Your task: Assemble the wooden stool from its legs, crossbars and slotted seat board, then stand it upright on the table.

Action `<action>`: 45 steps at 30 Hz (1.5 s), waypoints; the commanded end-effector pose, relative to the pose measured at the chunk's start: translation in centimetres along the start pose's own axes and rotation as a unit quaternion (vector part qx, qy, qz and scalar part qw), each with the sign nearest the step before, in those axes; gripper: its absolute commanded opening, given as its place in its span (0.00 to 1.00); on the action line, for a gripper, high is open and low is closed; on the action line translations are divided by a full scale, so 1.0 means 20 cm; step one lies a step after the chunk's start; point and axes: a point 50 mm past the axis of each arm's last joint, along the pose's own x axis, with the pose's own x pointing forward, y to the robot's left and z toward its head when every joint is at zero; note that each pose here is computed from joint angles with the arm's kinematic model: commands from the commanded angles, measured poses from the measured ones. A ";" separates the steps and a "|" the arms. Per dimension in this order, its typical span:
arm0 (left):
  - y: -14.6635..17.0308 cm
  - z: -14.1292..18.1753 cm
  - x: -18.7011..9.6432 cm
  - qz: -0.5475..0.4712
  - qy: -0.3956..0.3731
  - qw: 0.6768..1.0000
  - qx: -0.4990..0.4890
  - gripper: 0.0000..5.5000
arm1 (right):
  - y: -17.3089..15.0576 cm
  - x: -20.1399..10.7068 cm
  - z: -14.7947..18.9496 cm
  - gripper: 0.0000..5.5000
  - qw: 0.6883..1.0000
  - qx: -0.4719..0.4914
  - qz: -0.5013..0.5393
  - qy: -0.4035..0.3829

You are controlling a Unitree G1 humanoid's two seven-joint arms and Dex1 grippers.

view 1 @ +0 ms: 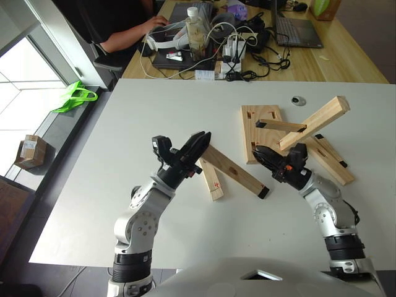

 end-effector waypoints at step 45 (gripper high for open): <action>-0.04 0.10 0.00 0.197 0.038 0.979 0.030 0.25 | 0.40 -0.11 -0.25 0.64 0.931 0.032 -0.166 0.323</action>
